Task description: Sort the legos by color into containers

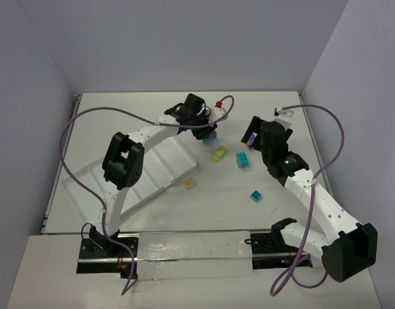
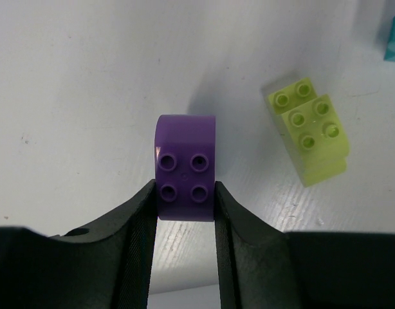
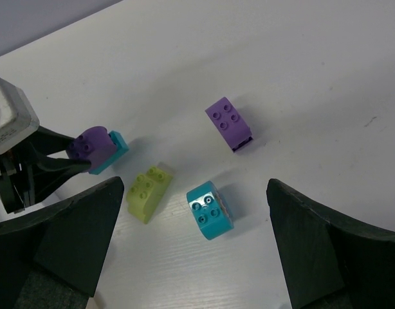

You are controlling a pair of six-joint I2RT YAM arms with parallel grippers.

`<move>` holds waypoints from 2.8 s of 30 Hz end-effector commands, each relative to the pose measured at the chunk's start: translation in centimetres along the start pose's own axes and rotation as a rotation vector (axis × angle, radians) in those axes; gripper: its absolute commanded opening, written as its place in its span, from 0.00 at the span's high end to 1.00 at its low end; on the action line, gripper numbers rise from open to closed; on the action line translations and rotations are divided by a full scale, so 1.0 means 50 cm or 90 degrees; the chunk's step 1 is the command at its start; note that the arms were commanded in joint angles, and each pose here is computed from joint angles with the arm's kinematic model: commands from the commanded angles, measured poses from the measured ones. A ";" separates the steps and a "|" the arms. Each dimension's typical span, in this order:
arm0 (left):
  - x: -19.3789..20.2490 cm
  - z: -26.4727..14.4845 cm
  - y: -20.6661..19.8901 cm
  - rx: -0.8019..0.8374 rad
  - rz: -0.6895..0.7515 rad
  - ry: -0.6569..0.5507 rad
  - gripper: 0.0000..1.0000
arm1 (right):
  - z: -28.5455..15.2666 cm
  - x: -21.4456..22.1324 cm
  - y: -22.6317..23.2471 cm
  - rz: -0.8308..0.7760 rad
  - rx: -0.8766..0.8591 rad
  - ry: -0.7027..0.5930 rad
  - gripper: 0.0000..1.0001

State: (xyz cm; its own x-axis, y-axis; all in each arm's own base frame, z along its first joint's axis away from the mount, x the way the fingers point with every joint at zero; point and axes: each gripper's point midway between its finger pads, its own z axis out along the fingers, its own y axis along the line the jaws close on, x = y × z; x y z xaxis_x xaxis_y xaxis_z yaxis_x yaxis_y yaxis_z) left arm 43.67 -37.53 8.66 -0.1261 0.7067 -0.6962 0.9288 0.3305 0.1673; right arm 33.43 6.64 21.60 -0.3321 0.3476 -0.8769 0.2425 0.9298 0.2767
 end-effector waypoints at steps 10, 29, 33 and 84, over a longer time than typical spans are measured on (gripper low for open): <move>-0.216 -0.359 0.022 0.018 -0.370 -0.307 1.00 | -0.089 -0.060 0.178 -0.045 -0.340 -0.023 0.00; -0.199 -0.573 -0.102 0.344 -0.544 -0.535 1.00 | -0.244 -0.033 0.361 -0.013 -0.818 0.098 0.02; -0.204 -0.585 -0.114 0.367 -0.519 -0.556 1.00 | -0.216 -0.031 0.378 0.017 -0.813 0.128 0.01; -0.171 -0.543 -0.090 0.320 -0.543 -0.511 1.00 | -0.175 -0.040 0.448 0.068 -0.852 0.174 1.00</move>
State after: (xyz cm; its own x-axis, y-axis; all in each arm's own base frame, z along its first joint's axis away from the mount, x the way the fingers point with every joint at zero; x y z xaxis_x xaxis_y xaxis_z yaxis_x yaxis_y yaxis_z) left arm 30.71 -28.77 31.98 -0.7117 -0.2320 -0.6631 0.6773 0.0235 -0.7353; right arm 31.11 28.11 32.18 -0.6453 0.2884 -0.7074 -0.6887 0.1810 0.7021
